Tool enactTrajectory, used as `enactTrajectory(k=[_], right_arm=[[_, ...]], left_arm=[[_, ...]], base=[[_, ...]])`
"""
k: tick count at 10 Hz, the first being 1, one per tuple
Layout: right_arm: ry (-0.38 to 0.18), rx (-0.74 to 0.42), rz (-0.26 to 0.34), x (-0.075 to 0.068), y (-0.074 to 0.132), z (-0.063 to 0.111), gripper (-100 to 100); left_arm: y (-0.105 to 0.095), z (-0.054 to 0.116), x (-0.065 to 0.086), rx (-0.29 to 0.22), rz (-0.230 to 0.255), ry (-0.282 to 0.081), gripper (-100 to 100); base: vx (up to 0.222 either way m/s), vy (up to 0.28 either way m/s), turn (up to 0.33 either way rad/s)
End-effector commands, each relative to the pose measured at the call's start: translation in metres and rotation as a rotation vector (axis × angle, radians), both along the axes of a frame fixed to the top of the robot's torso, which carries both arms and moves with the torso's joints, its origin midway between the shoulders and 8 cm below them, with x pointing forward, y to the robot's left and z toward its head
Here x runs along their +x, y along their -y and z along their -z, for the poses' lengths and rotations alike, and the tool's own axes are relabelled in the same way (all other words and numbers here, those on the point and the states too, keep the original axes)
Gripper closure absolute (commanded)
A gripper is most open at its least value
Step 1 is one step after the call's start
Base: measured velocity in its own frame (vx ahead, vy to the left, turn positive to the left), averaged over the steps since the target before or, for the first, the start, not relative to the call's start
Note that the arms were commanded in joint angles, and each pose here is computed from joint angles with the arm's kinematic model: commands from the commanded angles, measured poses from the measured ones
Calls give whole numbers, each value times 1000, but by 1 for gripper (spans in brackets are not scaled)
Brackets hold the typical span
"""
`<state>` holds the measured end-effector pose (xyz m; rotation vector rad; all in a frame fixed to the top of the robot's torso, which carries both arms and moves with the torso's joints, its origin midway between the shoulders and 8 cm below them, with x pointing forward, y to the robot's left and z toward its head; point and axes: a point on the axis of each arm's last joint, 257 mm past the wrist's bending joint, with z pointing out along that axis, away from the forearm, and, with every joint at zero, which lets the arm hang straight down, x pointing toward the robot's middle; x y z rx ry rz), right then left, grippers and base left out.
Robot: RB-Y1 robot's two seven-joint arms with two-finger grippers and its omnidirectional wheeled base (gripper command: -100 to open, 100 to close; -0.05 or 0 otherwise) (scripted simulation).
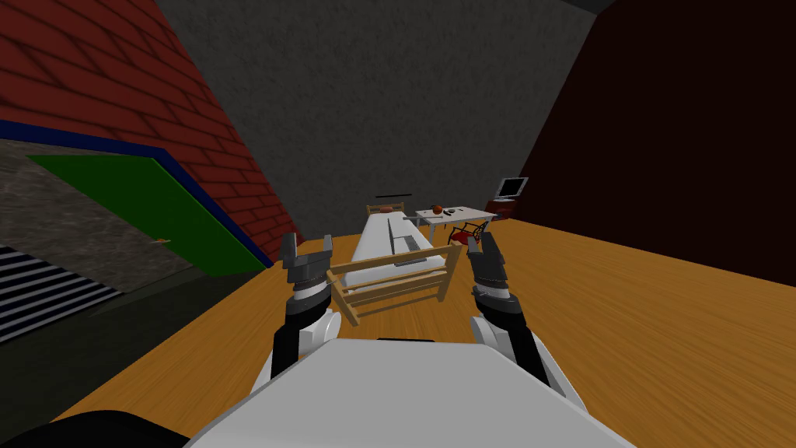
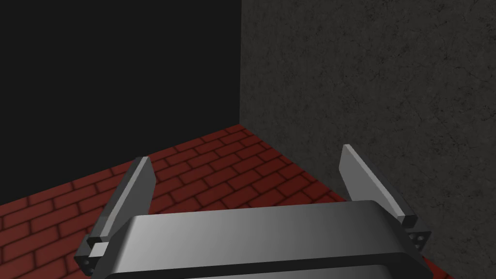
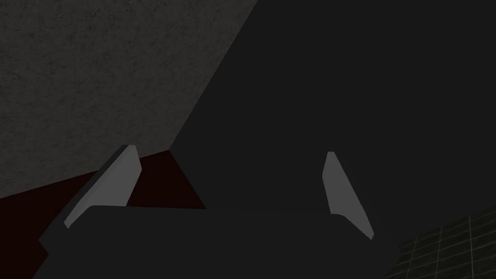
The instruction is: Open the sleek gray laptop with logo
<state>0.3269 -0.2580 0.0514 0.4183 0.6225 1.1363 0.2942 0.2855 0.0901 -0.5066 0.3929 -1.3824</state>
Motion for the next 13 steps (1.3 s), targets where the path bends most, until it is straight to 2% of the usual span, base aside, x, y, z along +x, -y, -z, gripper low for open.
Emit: enactTrajectory(k=[1,9,10,13], right_arm=[[0,0,0,0,0,0,0],[0,0,0,0,0,0,0],[-15,-38,-2,2,-2,3,-100],[-65,-149,12,9,-4,15,-100]], left_arm=[[0,0,0,0,0,0,0],[0,0,0,0,0,0,0],[0,0,0,0,0,0,0],[0,0,0,0,0,0,0]], base=[[0,0,0],[0,0,0],[3,16,17],[-6,44,23]])
